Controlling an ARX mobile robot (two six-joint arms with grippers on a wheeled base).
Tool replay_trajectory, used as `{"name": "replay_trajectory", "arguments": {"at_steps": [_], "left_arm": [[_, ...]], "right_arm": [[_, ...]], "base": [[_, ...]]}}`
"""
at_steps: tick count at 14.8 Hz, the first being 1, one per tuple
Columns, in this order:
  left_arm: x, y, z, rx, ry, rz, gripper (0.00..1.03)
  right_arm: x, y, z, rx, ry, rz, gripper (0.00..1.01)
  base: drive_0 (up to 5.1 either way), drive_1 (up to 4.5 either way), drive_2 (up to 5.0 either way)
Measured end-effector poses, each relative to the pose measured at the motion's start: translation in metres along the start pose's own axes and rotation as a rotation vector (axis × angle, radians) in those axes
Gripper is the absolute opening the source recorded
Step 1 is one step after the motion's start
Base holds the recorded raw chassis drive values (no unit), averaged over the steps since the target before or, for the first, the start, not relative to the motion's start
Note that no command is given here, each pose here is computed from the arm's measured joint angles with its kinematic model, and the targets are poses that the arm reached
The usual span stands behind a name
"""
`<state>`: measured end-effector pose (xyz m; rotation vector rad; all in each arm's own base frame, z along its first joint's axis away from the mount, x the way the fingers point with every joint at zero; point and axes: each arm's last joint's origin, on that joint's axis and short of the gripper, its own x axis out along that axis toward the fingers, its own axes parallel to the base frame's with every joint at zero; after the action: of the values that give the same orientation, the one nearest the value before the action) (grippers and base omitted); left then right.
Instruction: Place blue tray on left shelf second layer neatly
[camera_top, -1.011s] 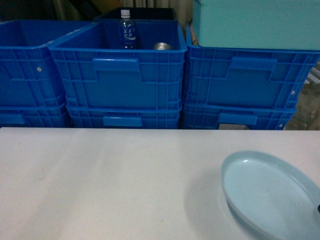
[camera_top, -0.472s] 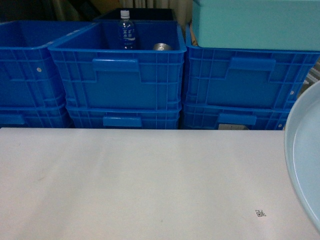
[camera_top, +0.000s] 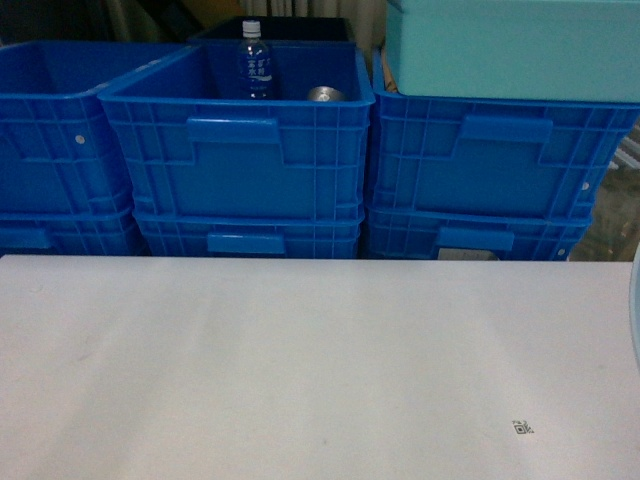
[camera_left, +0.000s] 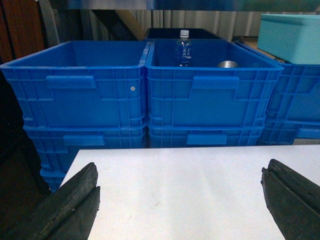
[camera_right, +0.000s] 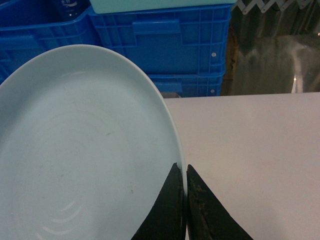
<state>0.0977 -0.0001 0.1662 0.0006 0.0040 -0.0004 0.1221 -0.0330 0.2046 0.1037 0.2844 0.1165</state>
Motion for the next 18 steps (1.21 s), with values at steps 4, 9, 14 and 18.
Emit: {"name": "replay_trajectory", "arguments": {"at_steps": [4,9,14,18], "left_arm": [[0.000,0.000,0.000,0.000,0.000,0.000,0.98],[0.000,0.000,0.000,0.000,0.000,0.000,0.98],[0.000,0.000,0.000,0.000,0.000,0.000,0.98],[0.000,0.000,0.000,0.000,0.000,0.000,0.98]], "right_arm": [[0.005,0.017,0.000,-0.039,0.010,0.041,0.02],[0.031,0.045,0.000,-0.073,0.023,0.053,0.02],[0.034,0.038,0.003,-0.064,-0.007,0.019,0.02],[0.034,0.036,0.003,-0.057,-0.007,0.027,0.02]], "base": [[0.0,0.00,0.0],[0.0,0.00,0.0],[0.0,0.00,0.0],[0.0,0.00,0.0]]}}
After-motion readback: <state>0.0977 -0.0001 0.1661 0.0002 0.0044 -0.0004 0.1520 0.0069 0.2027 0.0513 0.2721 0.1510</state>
